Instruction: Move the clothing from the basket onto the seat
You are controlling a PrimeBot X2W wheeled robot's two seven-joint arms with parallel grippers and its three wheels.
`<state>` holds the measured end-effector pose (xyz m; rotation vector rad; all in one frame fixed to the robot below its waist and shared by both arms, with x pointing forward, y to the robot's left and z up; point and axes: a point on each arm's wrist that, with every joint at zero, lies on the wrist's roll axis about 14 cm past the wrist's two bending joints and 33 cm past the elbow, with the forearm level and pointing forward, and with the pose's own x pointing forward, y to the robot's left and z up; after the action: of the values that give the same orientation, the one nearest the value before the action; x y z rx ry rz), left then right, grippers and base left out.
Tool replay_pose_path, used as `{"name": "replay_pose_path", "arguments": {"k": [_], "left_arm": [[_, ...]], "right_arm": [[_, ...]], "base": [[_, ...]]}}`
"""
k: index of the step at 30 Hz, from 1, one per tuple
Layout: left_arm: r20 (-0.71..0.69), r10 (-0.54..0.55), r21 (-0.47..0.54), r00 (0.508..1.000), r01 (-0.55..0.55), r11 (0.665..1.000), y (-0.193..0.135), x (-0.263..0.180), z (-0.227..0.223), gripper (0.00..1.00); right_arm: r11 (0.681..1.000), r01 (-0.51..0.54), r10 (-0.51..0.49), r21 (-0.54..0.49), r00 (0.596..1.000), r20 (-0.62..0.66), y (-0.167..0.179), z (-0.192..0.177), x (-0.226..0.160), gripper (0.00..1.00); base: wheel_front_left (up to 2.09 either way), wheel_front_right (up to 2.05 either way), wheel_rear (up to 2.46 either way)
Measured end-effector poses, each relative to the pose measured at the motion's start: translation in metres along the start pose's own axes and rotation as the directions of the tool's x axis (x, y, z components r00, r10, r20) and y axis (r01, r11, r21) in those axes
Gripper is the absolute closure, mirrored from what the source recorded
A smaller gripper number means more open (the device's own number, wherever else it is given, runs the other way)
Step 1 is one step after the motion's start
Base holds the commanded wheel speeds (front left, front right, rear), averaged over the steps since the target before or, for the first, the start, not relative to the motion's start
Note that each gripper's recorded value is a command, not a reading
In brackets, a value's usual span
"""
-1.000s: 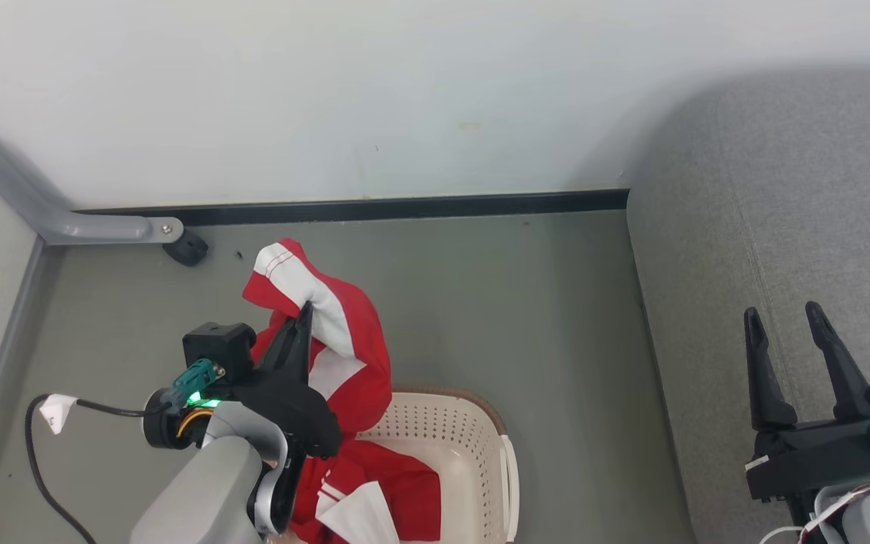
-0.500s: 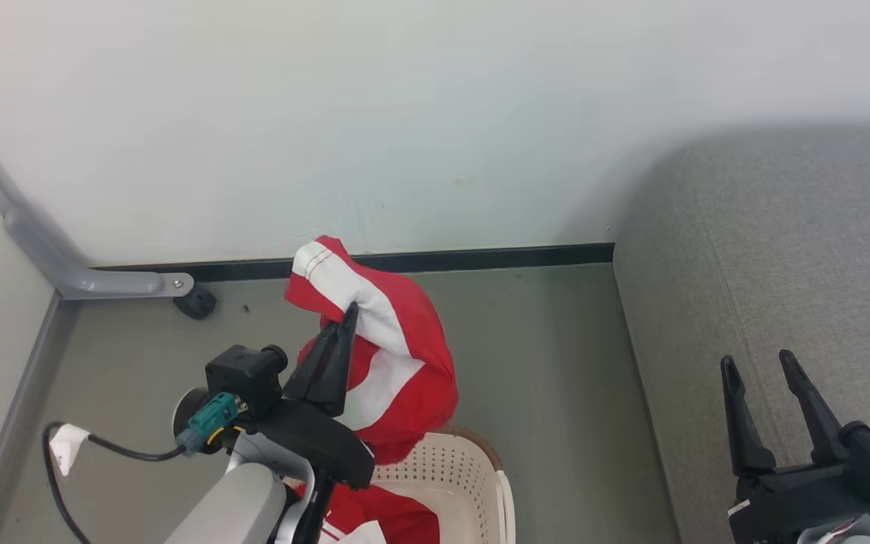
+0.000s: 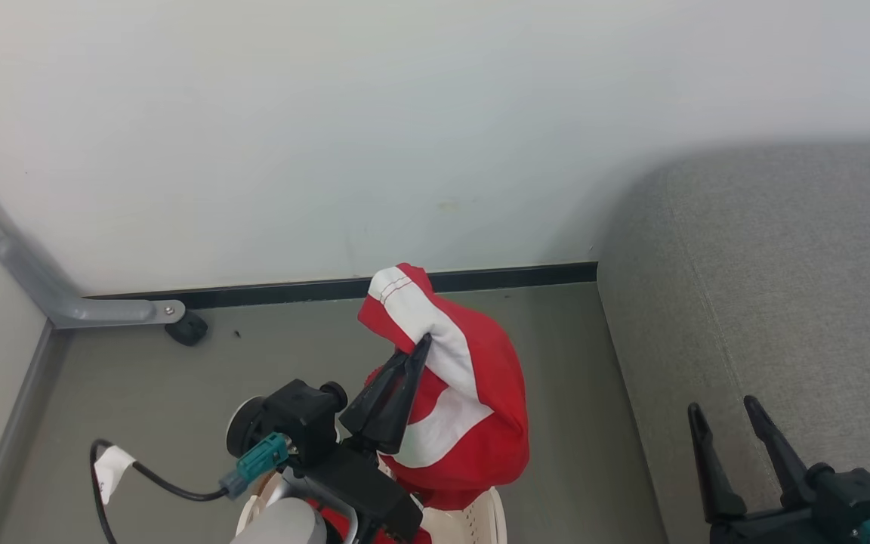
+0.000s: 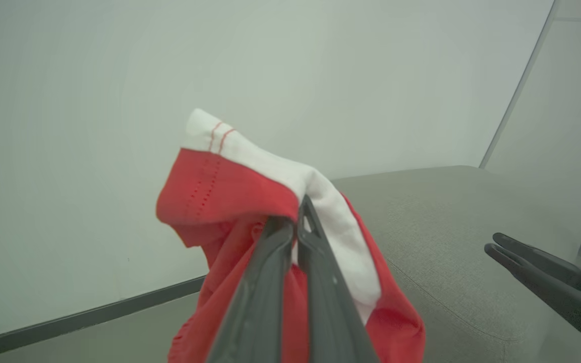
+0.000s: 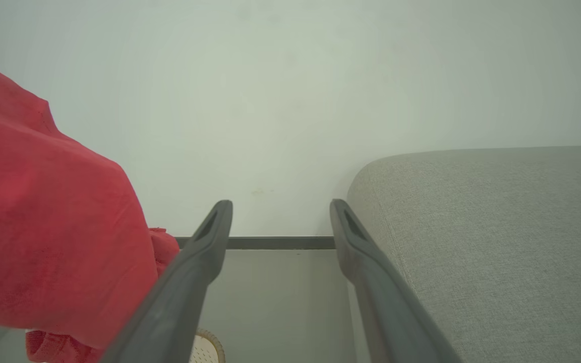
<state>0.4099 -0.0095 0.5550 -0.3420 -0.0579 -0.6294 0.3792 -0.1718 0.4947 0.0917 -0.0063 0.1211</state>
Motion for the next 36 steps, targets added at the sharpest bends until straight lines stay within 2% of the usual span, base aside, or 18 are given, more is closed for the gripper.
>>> {"name": "replay_pose_path", "arguments": {"k": [9,14,20,28,36], "left_arm": [[0.013,-0.044,0.009,0.999,0.044,0.999,-0.015,-0.002,0.006,1.00],[0.011,-0.052,0.012,0.999,0.051,0.999,-0.018,-0.002,0.008,1.00],[0.002,-0.058,0.013,0.998,0.058,0.998,-0.021,-0.004,0.008,1.00],[-0.005,-0.058,0.009,0.998,0.058,0.998,-0.025,-0.007,0.009,1.00],[-0.003,-0.045,0.010,0.999,0.045,0.999,-0.023,-0.011,0.011,1.00]], "right_arm": [[0.998,-0.055,0.055,0.020,0.998,-0.026,0.020,-0.005,-0.005,0.00],[0.990,-0.130,0.132,0.045,0.991,-0.030,0.045,-0.006,-0.005,0.00],[0.960,-0.265,0.270,0.094,0.961,-0.050,0.094,-0.012,-0.010,0.00],[0.901,-0.412,0.422,0.139,0.905,-0.058,0.150,-0.012,-0.013,0.00],[0.873,-0.471,0.481,0.125,0.873,-0.074,0.168,-0.013,-0.005,0.00]], "base": [[0.00,0.00,0.00],[0.00,0.00,0.00],[0.00,0.00,0.00],[0.00,0.00,0.00],[0.00,0.00,0.00]]}}
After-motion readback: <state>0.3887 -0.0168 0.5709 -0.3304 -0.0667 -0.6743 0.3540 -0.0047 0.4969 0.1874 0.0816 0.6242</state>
